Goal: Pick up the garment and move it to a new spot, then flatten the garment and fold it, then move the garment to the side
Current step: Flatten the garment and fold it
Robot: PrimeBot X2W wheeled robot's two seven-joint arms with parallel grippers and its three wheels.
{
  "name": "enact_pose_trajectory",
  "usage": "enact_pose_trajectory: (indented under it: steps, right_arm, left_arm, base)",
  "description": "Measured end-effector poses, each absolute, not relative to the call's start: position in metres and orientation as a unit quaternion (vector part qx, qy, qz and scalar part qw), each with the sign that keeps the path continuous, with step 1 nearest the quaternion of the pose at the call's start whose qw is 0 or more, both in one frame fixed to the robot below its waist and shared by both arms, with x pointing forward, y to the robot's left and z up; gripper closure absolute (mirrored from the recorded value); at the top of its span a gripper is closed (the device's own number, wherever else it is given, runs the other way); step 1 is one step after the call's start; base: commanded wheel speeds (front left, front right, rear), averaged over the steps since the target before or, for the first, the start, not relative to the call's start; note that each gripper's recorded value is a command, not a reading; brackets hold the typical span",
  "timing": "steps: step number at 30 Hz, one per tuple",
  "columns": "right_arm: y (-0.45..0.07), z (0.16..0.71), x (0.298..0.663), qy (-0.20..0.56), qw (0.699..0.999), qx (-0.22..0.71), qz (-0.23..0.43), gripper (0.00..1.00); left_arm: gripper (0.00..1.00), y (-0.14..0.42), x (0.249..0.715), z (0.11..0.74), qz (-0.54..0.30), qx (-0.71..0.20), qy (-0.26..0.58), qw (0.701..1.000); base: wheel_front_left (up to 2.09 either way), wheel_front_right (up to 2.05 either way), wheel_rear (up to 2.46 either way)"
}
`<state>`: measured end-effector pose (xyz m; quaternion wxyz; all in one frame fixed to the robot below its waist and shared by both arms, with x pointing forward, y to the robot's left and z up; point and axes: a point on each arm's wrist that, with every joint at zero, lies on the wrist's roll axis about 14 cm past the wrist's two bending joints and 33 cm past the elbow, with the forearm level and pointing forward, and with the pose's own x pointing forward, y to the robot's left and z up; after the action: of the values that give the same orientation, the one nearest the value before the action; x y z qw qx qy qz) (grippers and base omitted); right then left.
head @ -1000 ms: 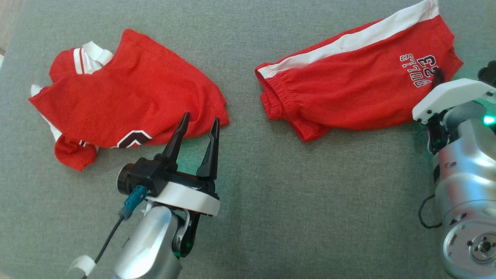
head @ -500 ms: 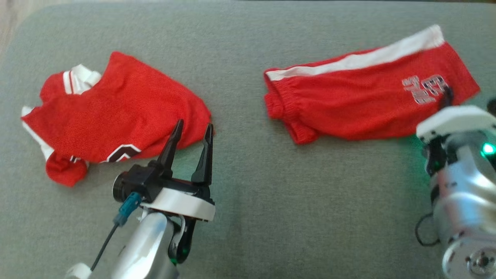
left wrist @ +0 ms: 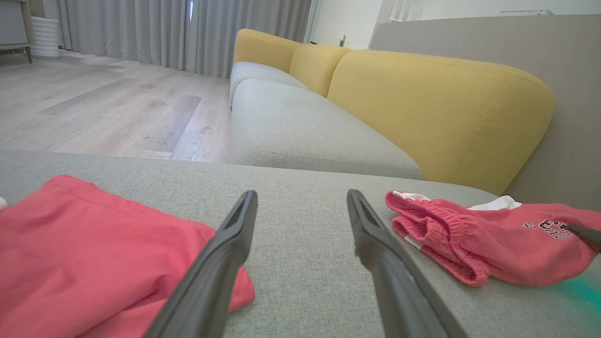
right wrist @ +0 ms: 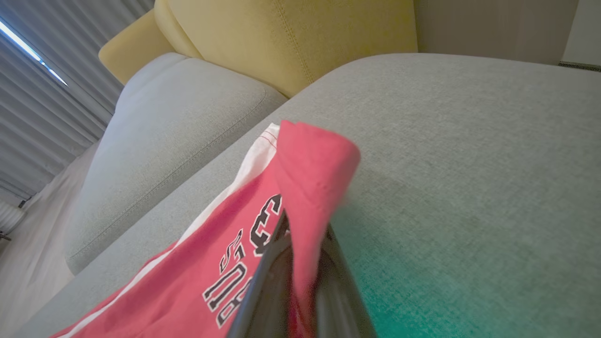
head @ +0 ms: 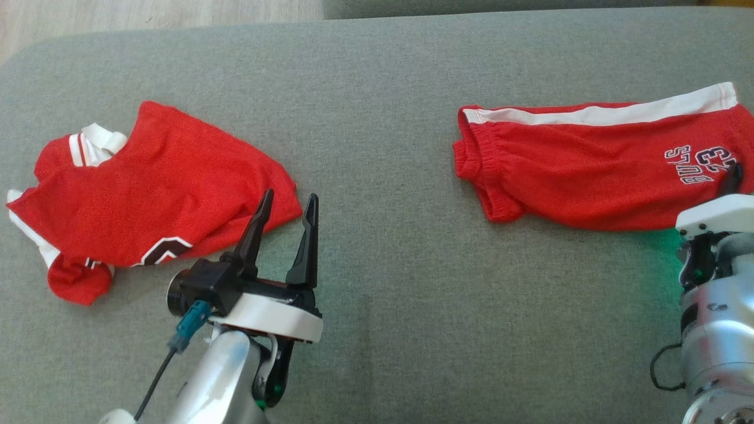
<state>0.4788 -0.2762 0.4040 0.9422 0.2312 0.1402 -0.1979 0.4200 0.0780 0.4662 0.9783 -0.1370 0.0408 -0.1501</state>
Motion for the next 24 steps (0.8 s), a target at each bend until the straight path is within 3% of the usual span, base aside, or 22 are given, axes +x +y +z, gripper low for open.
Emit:
enact_pose_trajectory:
  steps: [13,24]
  right_arm:
    - [-0.221,0.467,0.512,0.059,0.967,0.228,-0.097,1.00]
    - [-0.110,0.485,0.502,0.064,0.969,0.227,0.076,1.00]
  left_arm:
    - [0.00,0.088,0.413,0.478,-0.138,-0.130,0.026,0.981]
    - [0.00,0.109,0.395,0.482,-0.108,-0.125,0.022,0.986]
  base:
    - [0.00,0.00,0.00]
    - [0.00,0.00,0.00]
